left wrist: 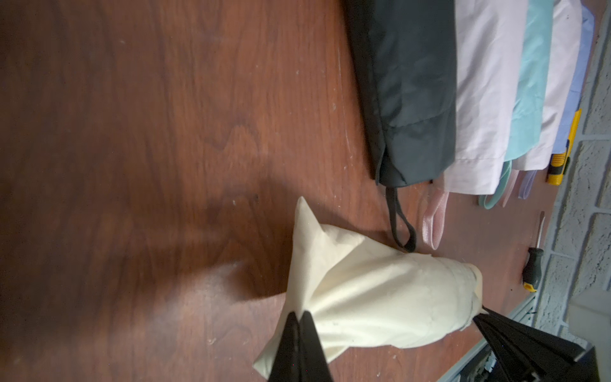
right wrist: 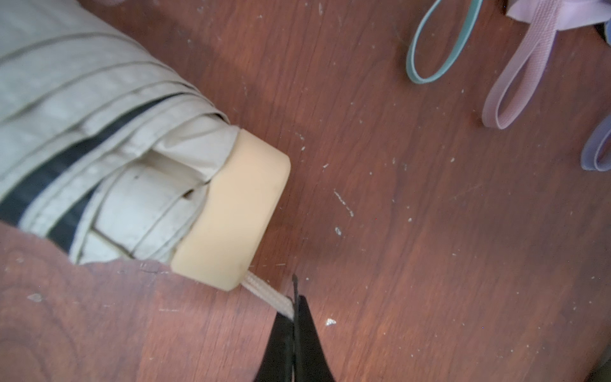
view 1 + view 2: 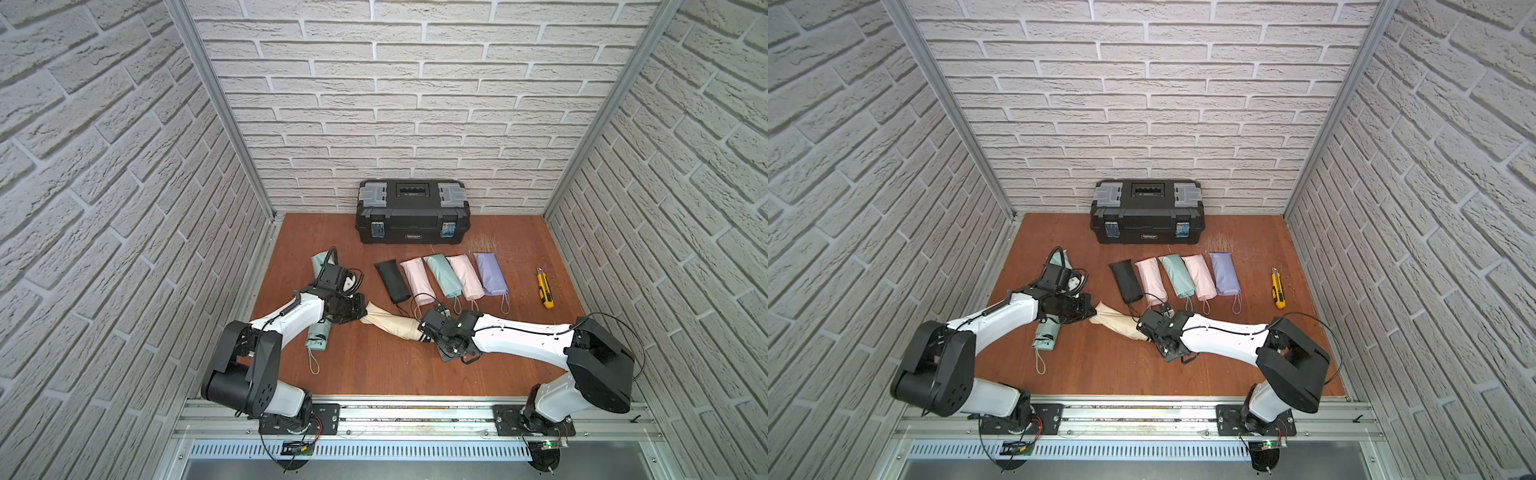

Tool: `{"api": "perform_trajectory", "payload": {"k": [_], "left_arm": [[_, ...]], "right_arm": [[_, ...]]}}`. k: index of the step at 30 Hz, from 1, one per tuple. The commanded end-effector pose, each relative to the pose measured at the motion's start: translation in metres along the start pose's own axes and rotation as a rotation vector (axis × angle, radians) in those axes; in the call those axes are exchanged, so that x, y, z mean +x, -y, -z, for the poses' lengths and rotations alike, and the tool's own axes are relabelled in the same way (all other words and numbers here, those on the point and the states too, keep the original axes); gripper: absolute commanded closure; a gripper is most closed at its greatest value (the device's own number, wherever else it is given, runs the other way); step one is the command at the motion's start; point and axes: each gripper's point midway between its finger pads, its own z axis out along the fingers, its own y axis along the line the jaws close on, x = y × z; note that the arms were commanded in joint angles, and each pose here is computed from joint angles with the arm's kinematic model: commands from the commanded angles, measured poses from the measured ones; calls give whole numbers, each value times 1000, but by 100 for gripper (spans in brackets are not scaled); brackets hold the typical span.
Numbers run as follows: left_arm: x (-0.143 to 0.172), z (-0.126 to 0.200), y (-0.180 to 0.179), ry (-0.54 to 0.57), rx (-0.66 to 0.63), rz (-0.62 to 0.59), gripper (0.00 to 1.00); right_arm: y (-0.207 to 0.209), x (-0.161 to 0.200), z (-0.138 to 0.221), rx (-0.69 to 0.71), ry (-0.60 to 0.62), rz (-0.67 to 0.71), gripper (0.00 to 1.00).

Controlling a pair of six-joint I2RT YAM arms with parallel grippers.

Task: Take umbrellas out of sleeves
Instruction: Take out the umbrella from the umbrella sleeve, then place the umbrella sleeve at the center of the board.

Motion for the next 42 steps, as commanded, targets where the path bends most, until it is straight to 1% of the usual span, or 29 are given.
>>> {"api": "perform_trajectory", "payload": {"k": [1,34,42], "left_arm": [[-16,13,5,57,-8,-38,100],[-23,24,2,53,-62,-93,100],[-25,34,-2,46,-115,-132,100]], "right_arm": [[15,3,3,73,1,-12,97],[30,1,8,133,30,-41,97],[33,2,8,145,36,-55,97]]}}
